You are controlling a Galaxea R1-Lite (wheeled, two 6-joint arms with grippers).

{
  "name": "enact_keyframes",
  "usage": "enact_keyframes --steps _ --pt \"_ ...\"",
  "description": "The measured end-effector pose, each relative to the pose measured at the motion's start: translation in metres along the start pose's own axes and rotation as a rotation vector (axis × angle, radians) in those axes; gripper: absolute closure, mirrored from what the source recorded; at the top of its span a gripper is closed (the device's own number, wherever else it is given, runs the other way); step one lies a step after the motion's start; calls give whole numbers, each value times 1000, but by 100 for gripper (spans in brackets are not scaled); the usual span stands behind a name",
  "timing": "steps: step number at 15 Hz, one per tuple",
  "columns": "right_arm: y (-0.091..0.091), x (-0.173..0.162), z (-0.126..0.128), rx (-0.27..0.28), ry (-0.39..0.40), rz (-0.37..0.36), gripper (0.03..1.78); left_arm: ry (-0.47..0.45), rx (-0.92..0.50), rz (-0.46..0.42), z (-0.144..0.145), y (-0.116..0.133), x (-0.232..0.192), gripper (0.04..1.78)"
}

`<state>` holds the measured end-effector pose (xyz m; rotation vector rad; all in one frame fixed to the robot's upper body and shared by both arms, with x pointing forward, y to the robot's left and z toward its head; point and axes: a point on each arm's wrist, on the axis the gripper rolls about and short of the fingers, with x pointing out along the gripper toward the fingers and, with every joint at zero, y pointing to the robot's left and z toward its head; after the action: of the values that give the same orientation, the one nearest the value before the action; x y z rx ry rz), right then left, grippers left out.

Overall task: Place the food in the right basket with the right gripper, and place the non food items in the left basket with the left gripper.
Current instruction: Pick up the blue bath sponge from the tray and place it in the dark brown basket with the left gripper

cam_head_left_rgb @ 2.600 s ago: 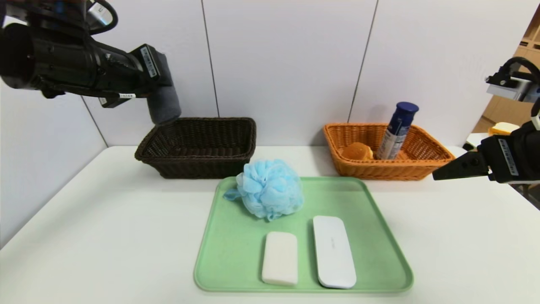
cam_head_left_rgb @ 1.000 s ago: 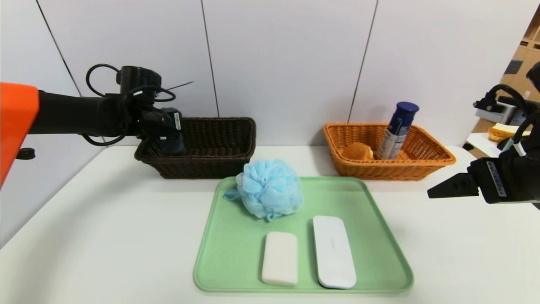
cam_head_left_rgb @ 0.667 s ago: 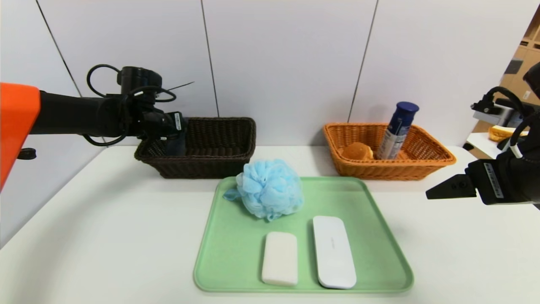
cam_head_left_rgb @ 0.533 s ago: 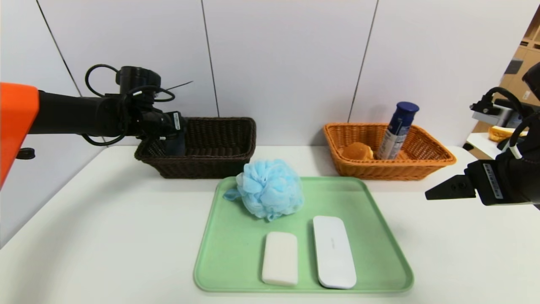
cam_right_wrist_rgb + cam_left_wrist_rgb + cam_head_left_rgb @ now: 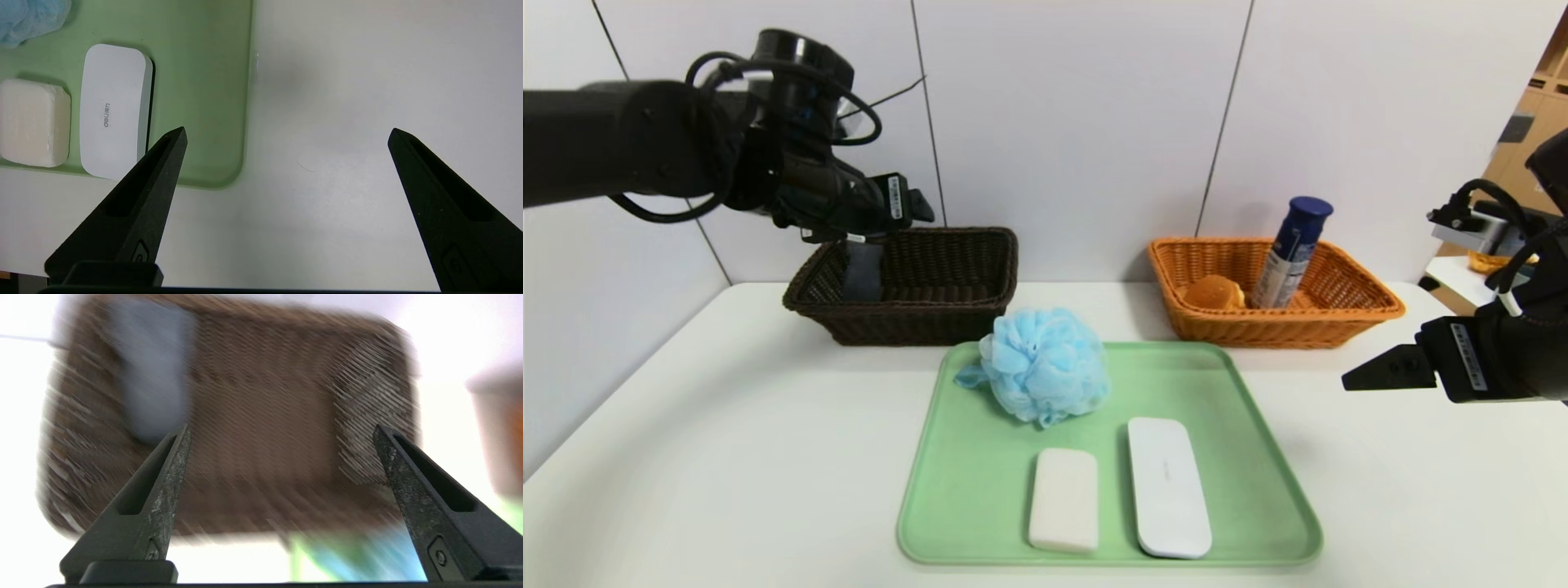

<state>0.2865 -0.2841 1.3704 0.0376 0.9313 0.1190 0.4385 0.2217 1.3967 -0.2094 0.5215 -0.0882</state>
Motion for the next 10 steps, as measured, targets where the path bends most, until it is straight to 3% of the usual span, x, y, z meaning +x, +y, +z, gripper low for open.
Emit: enact_keyframes --steps 5,10 --pt "-1 3 -4 2 -5 2 11 273 64 -154 -23 -60 -65 18" --pt "-4 3 -13 6 12 -9 11 331 113 -171 -49 -97 -58 15"
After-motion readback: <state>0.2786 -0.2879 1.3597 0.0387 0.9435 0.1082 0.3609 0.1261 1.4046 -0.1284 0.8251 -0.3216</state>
